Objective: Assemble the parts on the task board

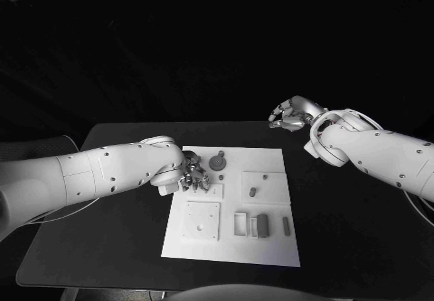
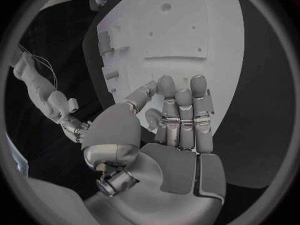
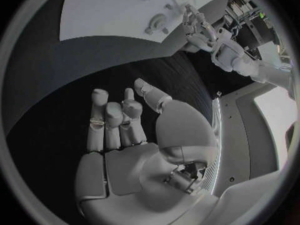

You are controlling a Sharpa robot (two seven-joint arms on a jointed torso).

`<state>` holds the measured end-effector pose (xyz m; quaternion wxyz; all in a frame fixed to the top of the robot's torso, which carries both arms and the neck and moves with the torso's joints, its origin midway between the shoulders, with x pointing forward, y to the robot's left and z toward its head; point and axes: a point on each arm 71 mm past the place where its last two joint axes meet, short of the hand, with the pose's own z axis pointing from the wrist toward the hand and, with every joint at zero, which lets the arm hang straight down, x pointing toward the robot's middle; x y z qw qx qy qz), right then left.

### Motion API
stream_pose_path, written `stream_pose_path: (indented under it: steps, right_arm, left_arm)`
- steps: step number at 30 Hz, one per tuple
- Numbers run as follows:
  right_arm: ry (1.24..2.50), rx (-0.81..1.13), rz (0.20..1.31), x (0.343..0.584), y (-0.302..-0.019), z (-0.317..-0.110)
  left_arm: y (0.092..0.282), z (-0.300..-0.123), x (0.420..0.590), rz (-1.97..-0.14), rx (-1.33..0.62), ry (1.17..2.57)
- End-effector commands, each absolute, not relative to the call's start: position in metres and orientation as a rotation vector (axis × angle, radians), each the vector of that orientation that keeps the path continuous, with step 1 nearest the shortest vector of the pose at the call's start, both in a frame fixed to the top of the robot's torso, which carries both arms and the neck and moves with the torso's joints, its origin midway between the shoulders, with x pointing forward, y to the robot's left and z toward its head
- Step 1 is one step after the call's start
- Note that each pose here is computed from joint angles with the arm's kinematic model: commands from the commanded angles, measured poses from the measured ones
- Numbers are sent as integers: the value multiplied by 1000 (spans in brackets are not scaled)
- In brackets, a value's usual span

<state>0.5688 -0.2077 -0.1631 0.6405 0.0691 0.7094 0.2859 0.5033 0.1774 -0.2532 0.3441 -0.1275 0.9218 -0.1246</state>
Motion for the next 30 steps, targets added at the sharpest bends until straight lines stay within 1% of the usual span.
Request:
stream_pose_path:
  steps: [1, 30]
  right_arm:
    - [1628, 150, 658, 569, -206, -163]
    - [1635, 149, 658, 568, -206, -164]
  left_arm:
    - [174, -253, 502, -341, -302, 2408]
    - [172, -254, 502, -329, -272, 2420]
